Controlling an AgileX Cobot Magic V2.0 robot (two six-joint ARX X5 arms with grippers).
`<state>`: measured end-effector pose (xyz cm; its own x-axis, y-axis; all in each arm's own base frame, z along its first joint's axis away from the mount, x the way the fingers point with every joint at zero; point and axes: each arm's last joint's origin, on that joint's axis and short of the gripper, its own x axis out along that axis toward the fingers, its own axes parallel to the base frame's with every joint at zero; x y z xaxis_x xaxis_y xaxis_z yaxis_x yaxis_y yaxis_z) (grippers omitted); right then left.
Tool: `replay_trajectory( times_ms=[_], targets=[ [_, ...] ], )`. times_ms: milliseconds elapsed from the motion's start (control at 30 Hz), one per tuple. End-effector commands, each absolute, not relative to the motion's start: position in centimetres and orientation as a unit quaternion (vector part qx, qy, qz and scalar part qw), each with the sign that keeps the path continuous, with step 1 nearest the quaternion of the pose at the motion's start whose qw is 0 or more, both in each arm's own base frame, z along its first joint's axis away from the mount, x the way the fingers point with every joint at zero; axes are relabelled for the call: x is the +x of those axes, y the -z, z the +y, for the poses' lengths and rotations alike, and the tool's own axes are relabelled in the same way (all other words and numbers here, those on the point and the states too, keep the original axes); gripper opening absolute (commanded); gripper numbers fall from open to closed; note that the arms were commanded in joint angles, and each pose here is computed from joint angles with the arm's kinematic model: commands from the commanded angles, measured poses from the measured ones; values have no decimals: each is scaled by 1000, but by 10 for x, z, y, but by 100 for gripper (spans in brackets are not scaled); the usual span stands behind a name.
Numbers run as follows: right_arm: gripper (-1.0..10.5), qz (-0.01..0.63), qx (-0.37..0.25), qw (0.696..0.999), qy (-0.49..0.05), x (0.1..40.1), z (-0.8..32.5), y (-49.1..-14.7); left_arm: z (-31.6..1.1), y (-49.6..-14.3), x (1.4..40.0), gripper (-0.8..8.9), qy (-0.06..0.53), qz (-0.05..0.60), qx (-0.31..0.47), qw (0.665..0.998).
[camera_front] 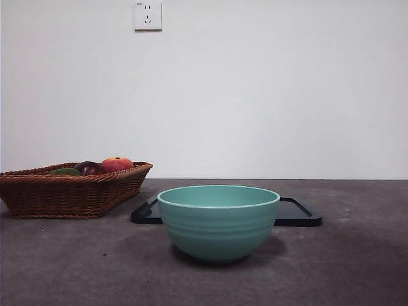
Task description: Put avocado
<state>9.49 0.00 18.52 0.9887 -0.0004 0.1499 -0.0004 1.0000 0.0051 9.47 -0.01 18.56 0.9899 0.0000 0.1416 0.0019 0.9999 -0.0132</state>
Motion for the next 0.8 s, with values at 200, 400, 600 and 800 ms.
replay_trajectory(
  times_ms=[200, 400, 600, 800],
  targets=[
    [7, -76, 64, 995, -9, 95, 0, -185, 0, -196, 93, 6, 1, -122, -10, 992],
    [7, -74, 77, 994, -11, 95, 0, -185, 0, -195, 93, 6, 5, -116, -44, 992],
    [7, -75, 88, 993, -12, 92, 0, -195, 0, -196, 93, 6, 5, -112, -50, 992],
    [7, -62, 88, 994, -10, 88, 0, -215, 0, -208, 91, 8, 6, -81, -76, 994]
  ],
)
